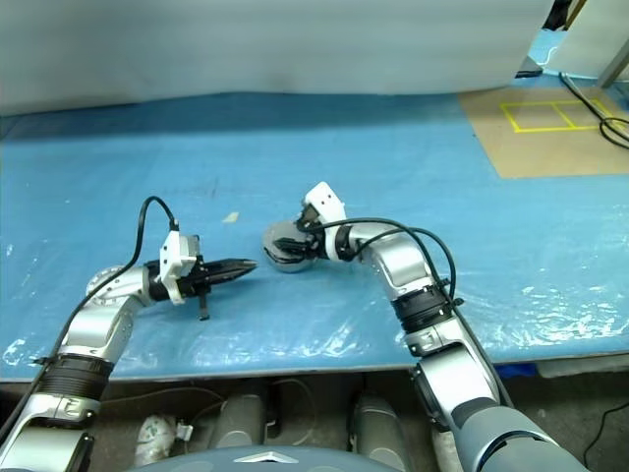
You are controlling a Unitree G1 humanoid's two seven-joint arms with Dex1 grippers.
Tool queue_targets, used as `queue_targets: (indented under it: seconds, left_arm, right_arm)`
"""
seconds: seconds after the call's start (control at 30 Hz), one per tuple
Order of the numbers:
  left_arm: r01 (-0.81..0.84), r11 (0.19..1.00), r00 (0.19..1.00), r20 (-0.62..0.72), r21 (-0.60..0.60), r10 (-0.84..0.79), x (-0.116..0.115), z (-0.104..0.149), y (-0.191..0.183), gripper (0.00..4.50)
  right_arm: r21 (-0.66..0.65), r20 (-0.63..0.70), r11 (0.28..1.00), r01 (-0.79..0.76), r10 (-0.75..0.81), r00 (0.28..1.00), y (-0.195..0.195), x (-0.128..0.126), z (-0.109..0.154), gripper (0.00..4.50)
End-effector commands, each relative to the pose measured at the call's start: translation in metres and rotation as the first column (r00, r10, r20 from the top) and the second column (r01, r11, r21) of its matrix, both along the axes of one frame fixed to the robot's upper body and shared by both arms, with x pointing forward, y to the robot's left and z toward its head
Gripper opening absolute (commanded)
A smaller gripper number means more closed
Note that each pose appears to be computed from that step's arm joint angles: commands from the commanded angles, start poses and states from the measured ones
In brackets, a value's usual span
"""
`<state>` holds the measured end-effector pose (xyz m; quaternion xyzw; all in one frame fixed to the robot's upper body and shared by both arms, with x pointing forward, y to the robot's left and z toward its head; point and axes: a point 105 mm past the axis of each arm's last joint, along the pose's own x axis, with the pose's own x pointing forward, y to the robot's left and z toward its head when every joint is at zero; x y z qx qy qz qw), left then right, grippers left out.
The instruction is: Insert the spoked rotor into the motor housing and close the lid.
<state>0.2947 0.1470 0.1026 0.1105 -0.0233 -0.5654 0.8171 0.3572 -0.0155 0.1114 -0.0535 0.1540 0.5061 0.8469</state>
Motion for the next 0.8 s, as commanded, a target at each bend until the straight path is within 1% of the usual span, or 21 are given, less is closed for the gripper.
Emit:
queue_targets:
  seconds: [0.03,0.2,0.4,0.8]
  left_arm:
    - [-0.002,1.000,0.999,0.035,-0.001,0.002,0.003,0.009,0.003,0.05]
    - [-0.036,0.997,0.999,0.041,0.072,0.033,0.011,0.003,0.020,0.05]
    - [-0.056,0.997,0.997,0.052,0.052,0.053,0.016,0.006,0.022,0.05]
    - [-0.050,0.998,0.998,0.047,0.042,0.048,0.014,0.004,0.019,0.05]
  right_arm:
    - [-0.019,0.050,1.000,-0.009,0.010,0.999,0.002,0.002,0.004,2.97]
    - [-0.078,0.072,0.997,-0.003,0.009,0.997,-0.002,0.002,-0.007,2.97]
    - [-0.079,0.072,0.997,0.017,-0.012,0.997,-0.001,0.005,-0.012,2.97]
    - [-0.073,0.047,0.997,0.021,-0.018,0.999,0.008,0.001,-0.020,2.97]
